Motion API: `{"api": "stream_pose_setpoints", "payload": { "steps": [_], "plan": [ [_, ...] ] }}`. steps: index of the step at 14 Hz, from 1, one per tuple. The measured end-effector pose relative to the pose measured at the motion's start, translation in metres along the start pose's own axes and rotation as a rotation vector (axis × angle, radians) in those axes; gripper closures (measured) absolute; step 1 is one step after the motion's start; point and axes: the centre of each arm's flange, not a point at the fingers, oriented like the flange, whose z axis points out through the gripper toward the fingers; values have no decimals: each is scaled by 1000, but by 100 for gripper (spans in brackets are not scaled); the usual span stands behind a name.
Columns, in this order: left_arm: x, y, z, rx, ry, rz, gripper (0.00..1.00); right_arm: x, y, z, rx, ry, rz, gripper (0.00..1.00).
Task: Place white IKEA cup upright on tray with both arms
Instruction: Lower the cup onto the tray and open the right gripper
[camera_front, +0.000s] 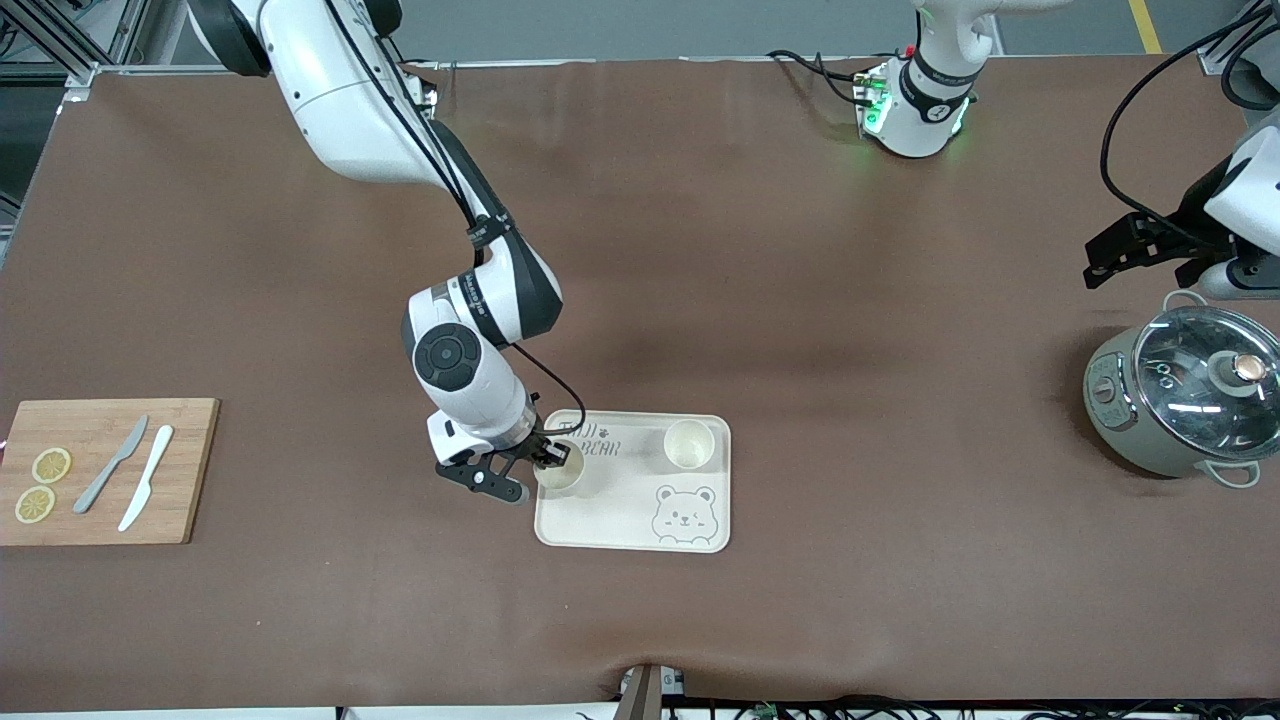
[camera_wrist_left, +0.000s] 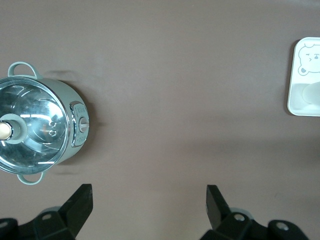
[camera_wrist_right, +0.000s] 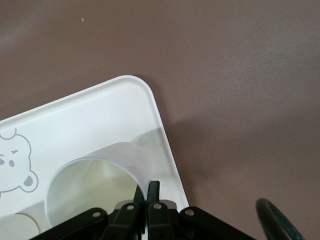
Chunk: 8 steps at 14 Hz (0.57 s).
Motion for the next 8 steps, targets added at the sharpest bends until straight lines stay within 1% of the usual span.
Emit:
{"api": "stream_pose_setpoints", "payload": {
  "steps": [8],
  "plan": [
    [1,1,3,0,-7,1,0,-5,-2,23,-1,6,-8,97]
  ]
}}
